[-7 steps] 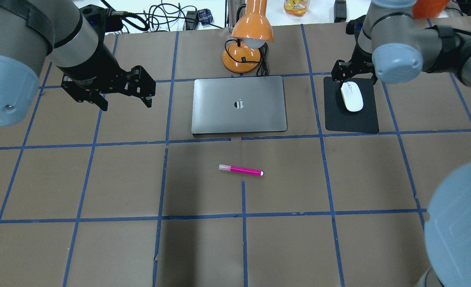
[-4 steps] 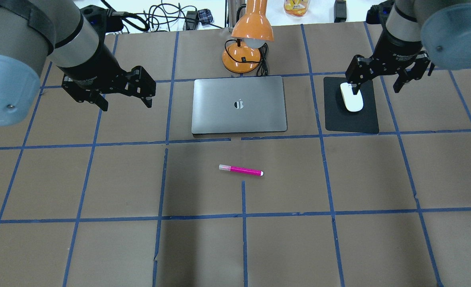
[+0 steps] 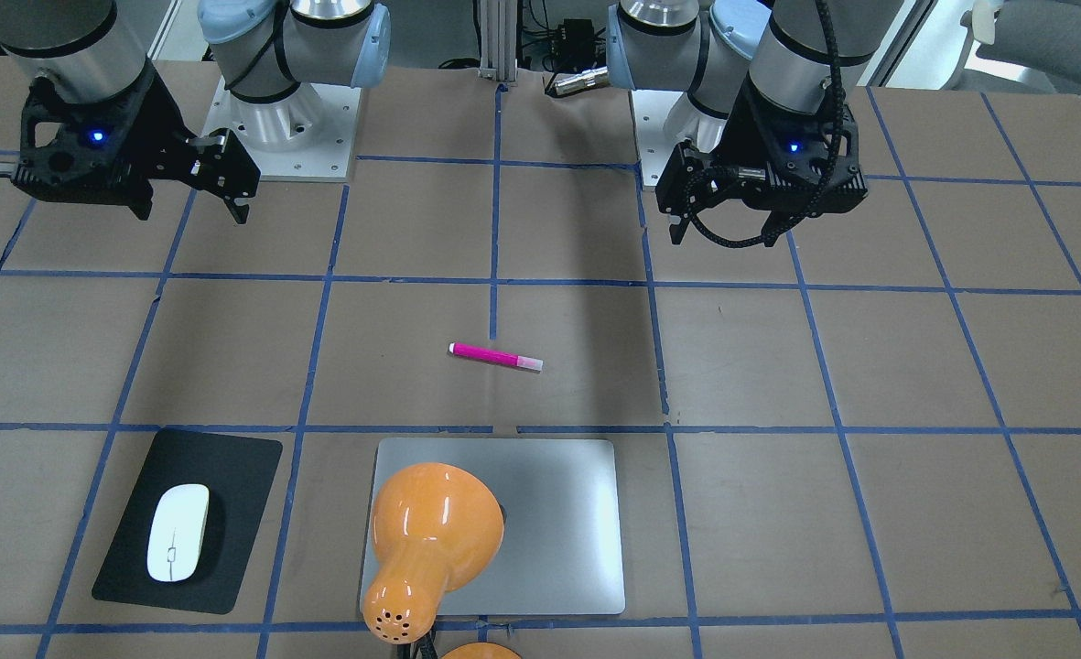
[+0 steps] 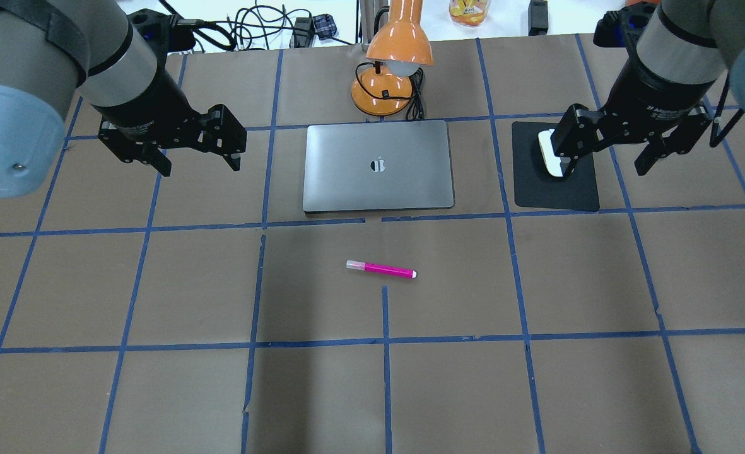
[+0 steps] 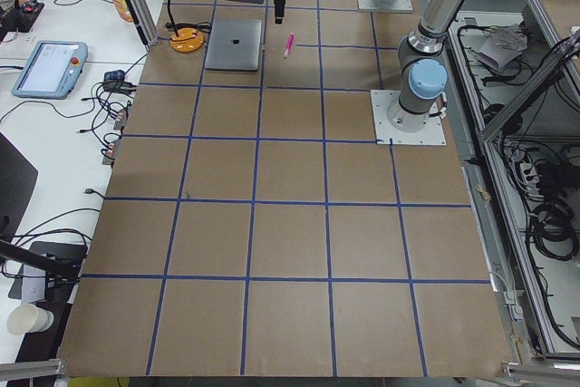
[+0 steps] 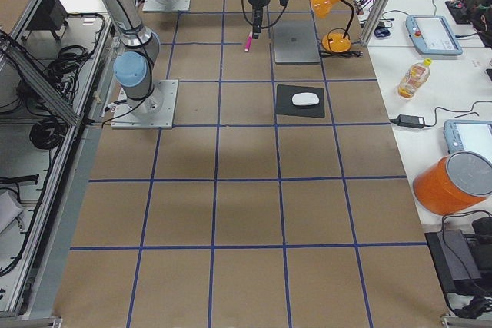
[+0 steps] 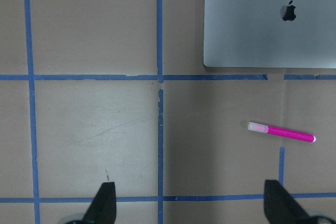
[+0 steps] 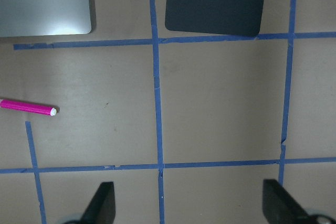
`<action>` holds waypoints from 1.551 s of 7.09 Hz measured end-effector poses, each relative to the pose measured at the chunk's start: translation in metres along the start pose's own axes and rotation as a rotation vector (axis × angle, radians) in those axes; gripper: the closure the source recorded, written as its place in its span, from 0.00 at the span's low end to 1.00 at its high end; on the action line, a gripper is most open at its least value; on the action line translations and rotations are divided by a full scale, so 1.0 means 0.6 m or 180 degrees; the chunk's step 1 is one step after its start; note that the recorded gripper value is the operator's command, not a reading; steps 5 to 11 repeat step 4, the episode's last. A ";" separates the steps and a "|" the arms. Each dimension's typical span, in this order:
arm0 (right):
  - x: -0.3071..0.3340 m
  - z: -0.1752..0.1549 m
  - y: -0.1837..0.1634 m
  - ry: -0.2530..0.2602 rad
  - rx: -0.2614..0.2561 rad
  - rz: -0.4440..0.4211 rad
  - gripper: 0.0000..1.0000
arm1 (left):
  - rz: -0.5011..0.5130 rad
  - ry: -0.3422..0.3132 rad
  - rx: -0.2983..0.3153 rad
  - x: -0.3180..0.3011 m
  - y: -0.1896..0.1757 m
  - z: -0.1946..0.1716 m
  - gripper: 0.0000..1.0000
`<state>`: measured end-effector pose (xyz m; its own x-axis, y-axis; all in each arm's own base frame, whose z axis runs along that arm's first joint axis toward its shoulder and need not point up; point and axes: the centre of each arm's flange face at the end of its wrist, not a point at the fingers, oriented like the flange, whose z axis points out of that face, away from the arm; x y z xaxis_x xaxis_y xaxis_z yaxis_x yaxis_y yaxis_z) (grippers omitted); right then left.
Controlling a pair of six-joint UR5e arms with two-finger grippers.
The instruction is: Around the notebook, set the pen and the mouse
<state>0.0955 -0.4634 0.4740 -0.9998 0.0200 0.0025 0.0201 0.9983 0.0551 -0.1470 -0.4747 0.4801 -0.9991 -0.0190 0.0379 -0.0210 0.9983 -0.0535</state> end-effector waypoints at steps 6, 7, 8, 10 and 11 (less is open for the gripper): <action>-0.009 -0.001 0.013 0.0037 0.0014 -0.0041 0.00 | -0.0026 -0.0003 -0.0073 0.000 0.010 -0.001 0.00; -0.009 -0.001 0.013 0.0037 0.0014 -0.0041 0.00 | -0.0026 -0.0003 -0.0073 0.000 0.010 -0.001 0.00; -0.009 -0.001 0.013 0.0037 0.0014 -0.0041 0.00 | -0.0026 -0.0003 -0.0073 0.000 0.010 -0.001 0.00; -0.009 -0.001 0.013 0.0037 0.0014 -0.0041 0.00 | -0.0026 -0.0003 -0.0073 0.000 0.010 -0.001 0.00; -0.009 -0.001 0.013 0.0037 0.0014 -0.0041 0.00 | -0.0026 -0.0003 -0.0073 0.000 0.010 -0.001 0.00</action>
